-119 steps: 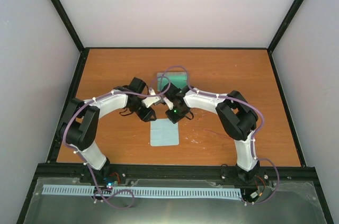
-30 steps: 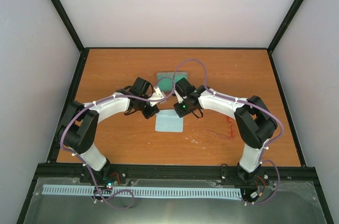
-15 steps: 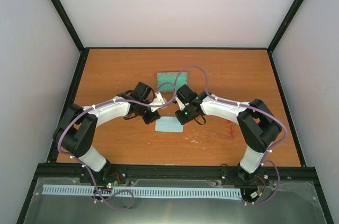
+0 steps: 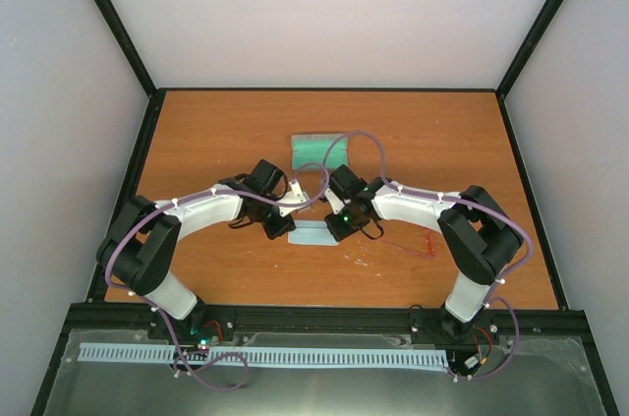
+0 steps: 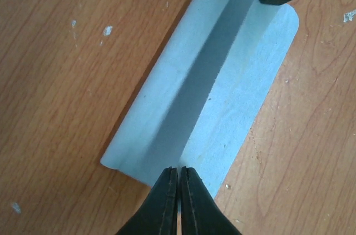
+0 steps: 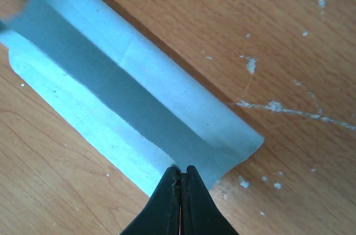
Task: Organize the sunglasses
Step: Fold the glasses cleaning cloth at the center of the board.
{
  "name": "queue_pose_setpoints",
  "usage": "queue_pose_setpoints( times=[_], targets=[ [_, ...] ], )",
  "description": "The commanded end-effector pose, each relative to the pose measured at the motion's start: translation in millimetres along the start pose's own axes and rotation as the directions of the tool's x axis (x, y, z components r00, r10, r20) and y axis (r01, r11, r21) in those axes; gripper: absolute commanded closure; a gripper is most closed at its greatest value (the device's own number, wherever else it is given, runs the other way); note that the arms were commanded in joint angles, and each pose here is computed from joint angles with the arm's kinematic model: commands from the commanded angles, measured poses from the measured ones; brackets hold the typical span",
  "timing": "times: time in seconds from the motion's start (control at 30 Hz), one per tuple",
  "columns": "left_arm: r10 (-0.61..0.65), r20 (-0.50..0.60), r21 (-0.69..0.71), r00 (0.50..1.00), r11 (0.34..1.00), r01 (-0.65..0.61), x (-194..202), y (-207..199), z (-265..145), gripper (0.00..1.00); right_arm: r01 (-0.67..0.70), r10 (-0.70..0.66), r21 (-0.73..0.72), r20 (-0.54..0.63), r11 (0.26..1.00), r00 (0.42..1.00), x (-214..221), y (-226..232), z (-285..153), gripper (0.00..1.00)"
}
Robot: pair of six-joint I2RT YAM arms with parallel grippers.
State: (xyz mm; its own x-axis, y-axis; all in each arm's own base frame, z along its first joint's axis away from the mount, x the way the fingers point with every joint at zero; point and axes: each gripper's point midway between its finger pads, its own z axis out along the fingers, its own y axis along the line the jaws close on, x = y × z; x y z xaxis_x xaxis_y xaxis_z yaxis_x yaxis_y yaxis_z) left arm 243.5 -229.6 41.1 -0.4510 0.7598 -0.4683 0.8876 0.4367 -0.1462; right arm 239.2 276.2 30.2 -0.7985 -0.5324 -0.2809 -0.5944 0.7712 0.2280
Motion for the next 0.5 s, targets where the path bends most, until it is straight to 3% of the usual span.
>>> queue_pose_setpoints(
  times=[0.0,0.2,0.47],
  targets=[
    [0.011,-0.035,0.011,0.999,1.0,-0.011,9,-5,2,0.9,0.023,-0.023,-0.063,-0.001,0.998,1.0,3,14,-1,0.97],
    [0.011,-0.027,0.028,1.0,1.0,-0.01,9,-10,-2,0.78,0.024,-0.026,-0.077,-0.023,0.997,0.999,9,15,0,0.95],
    [-0.007,0.028,-0.051,1.0,0.999,0.009,-6,2,-12,0.7,0.053,-0.053,-0.084,0.001,0.995,0.999,8,21,-25,0.73]
  ],
)
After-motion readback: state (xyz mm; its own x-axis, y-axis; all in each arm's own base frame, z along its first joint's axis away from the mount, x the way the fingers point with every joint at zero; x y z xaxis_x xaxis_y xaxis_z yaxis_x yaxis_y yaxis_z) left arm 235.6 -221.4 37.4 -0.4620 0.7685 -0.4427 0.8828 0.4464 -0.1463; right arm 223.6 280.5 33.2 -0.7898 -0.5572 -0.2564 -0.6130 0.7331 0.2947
